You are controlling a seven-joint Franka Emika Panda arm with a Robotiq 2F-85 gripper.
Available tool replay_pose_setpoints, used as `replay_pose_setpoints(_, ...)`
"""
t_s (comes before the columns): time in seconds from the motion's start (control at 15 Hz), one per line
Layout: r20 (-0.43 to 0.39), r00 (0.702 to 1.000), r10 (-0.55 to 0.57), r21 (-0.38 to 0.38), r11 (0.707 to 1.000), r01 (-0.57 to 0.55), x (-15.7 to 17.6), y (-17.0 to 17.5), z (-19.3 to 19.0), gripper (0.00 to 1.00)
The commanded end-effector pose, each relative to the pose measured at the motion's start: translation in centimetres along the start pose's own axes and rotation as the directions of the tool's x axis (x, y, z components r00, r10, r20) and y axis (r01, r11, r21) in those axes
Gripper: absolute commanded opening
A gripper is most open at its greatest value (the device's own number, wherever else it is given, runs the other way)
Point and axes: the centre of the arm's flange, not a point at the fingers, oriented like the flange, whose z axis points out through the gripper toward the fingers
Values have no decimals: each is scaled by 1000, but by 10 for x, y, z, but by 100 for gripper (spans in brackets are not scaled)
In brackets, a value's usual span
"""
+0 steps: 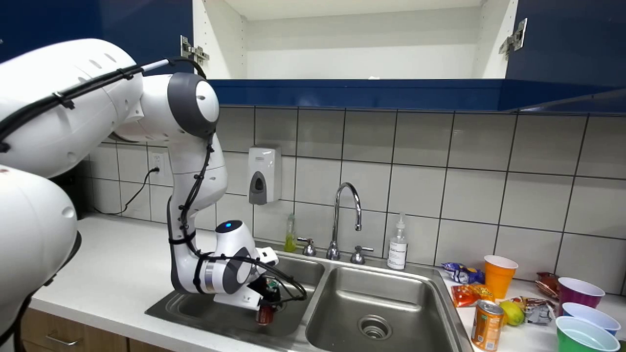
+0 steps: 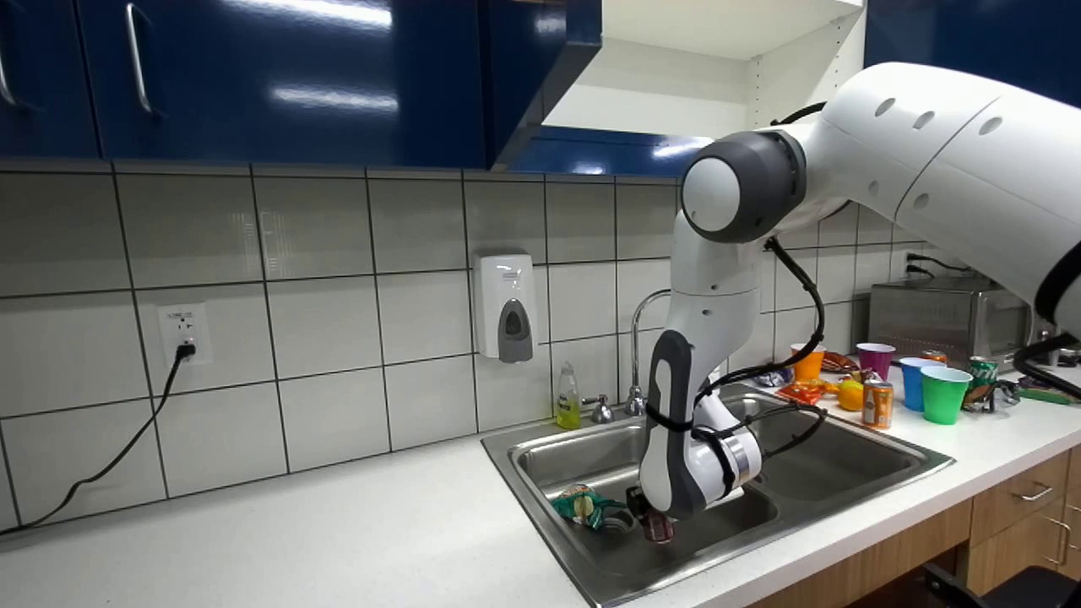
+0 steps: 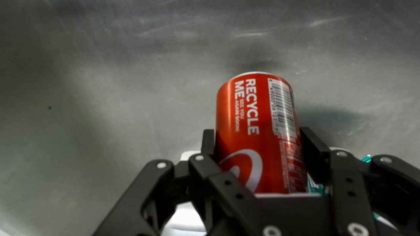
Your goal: Remove the red can from the upper cabinet and put it in the sink on the left.
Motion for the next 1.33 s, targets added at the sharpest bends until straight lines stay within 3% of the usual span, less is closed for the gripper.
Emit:
replay_pose_setpoints(0.0,-18,1000,-8,-9,1000,8,-12,0,2,39)
replay_pose_setpoints(0.67,3,1000,-15,-9,1000,15,-19,0,11,39)
replay_pose_setpoints(0.73,7,1000,-16,-12,1000,16,-18,-1,11,74)
replay_pose_setpoints(0.8,12,1000,-23,-14,1000,23,-18,-1,11,90)
replay_pose_setpoints(0.87,8,1000,-18,-14,1000,18,-19,-2,12,97)
replay_pose_setpoints(1.27,20,1000,-24,-25,999,24,-20,-3,5,100)
